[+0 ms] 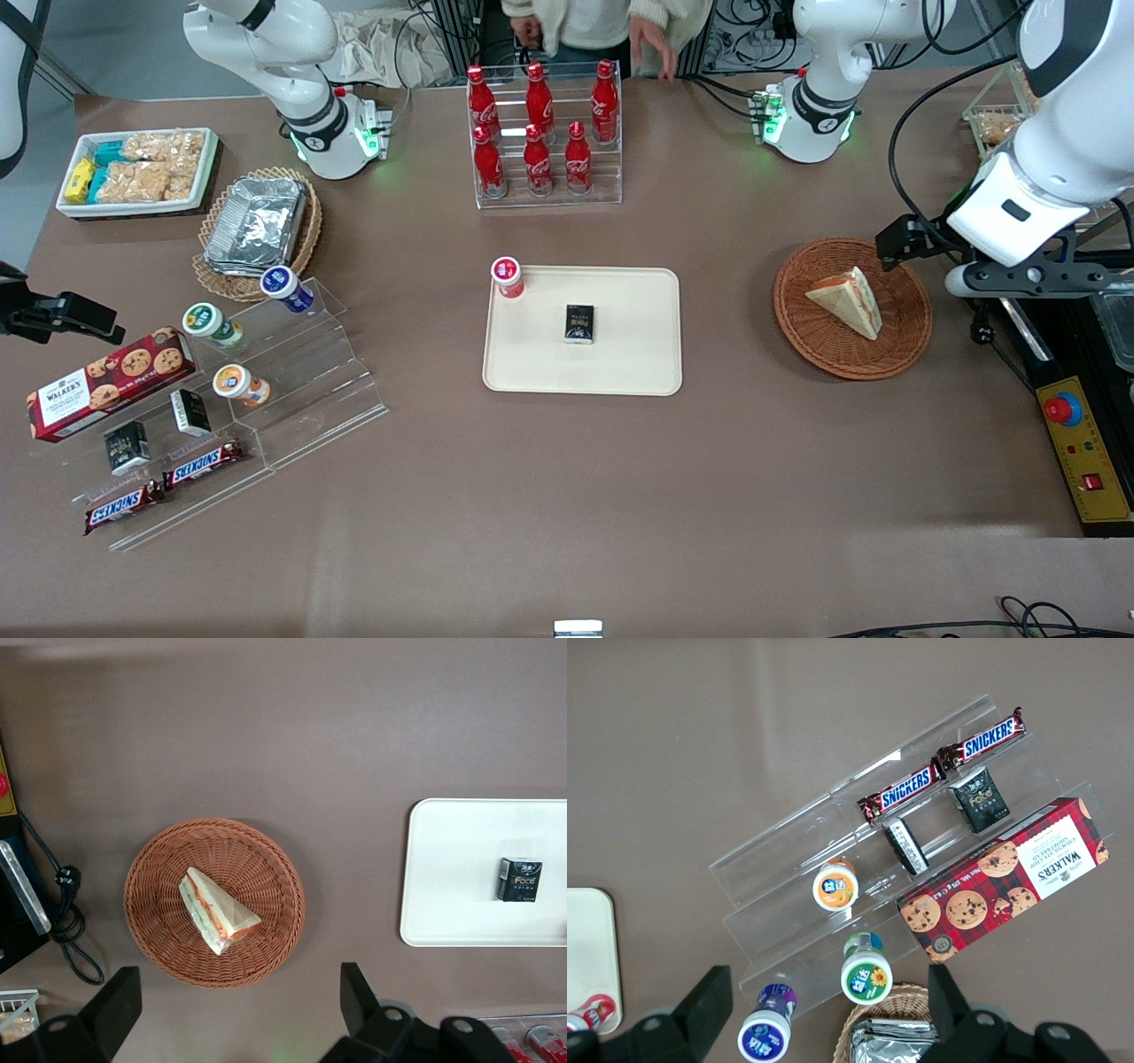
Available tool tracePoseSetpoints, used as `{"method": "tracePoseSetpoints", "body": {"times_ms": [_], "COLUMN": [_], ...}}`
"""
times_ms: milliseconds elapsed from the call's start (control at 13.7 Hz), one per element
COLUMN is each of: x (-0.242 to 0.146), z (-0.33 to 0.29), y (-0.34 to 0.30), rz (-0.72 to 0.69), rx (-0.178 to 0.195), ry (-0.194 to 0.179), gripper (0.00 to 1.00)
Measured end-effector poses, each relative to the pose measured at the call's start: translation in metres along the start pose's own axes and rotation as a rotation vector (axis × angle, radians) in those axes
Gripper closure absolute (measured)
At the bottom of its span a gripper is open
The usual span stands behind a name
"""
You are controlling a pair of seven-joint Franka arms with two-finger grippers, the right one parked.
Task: Place sandwich from basket to tray
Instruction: 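Move the left gripper over the wicker basket above the wrapped sandwich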
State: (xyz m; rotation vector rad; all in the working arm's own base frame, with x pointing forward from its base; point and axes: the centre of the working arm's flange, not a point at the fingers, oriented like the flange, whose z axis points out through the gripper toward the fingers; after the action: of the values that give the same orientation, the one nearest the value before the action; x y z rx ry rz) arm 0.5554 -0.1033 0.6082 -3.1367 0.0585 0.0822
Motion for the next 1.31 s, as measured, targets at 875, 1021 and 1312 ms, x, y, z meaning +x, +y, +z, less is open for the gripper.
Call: {"method": "tracePoseSetpoints", "body": {"times_ms": [875, 1021, 1312], "x": [-0.071, -0.110, -0.167], "z": [-0.017, -0.003, 0.043], "y": [-0.061, -0.086, -0.103], "rz": [-0.381, -0.448, -0.543], "rx": [0.041, 0.040, 0.044], "ry": [-0.091, -0.070, -0.069], "gripper": [0.00, 0.00, 0.00]}}
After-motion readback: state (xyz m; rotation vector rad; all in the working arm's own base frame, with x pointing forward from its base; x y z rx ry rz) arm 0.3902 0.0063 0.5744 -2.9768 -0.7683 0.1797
